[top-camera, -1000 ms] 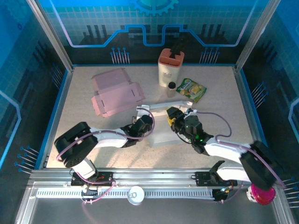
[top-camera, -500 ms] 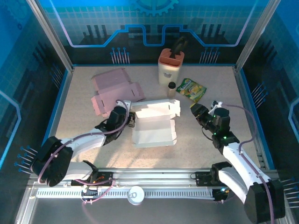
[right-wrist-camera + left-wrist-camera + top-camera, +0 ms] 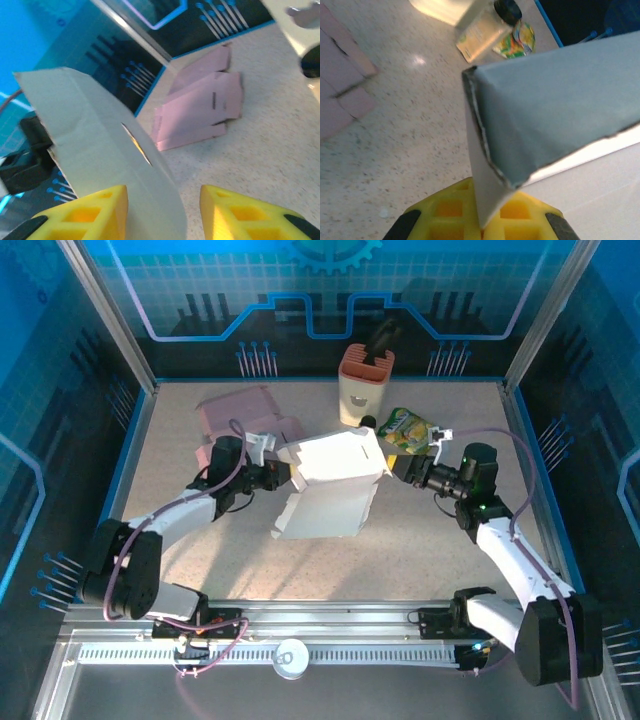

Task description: Fold the paper box

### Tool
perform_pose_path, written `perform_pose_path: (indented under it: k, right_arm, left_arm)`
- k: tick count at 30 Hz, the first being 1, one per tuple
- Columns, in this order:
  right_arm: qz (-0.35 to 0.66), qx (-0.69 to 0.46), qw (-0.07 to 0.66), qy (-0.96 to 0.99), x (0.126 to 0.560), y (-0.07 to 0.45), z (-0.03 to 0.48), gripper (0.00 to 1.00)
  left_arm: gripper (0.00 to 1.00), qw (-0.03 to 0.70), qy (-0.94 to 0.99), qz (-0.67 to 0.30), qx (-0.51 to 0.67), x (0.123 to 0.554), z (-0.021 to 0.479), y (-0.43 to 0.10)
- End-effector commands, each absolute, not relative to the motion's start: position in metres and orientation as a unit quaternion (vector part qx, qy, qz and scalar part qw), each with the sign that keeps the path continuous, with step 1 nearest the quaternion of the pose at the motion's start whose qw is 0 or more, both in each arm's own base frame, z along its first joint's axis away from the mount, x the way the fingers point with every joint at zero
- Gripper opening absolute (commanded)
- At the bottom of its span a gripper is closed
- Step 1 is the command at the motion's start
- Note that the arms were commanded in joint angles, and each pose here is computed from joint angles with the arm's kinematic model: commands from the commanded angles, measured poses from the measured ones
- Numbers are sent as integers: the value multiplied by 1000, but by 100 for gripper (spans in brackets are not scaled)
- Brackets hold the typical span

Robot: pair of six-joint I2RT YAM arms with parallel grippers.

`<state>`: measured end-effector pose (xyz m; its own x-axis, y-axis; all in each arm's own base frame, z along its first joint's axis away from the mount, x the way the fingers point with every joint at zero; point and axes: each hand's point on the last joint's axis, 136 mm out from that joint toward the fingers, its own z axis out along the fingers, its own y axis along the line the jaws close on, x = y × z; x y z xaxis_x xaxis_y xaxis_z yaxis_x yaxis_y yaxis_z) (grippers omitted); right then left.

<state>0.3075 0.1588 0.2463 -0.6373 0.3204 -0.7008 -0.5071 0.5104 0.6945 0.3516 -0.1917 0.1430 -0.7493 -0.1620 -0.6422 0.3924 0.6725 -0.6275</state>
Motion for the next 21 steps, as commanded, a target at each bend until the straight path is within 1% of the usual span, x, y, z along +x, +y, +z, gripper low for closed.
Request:
perform_pose_path:
  k: [1,4,11,21]
  right_arm:
    - [509,-139,442,725,300,168,275,41]
    - [511,-145,439,725,302,170,276,40]
    - [517,-160,431,722,304,177,278,41]
    - [460,-173,443,750,306,184,275,41]
  left_arm:
    - [0,327,828,-447,90,347,160,-206]
    - [0,326,830,-443,92,348,161,-205]
    - [0,323,830,-445,91,351,161,-207]
    - [0,321,832,-442,98,347,164,-209]
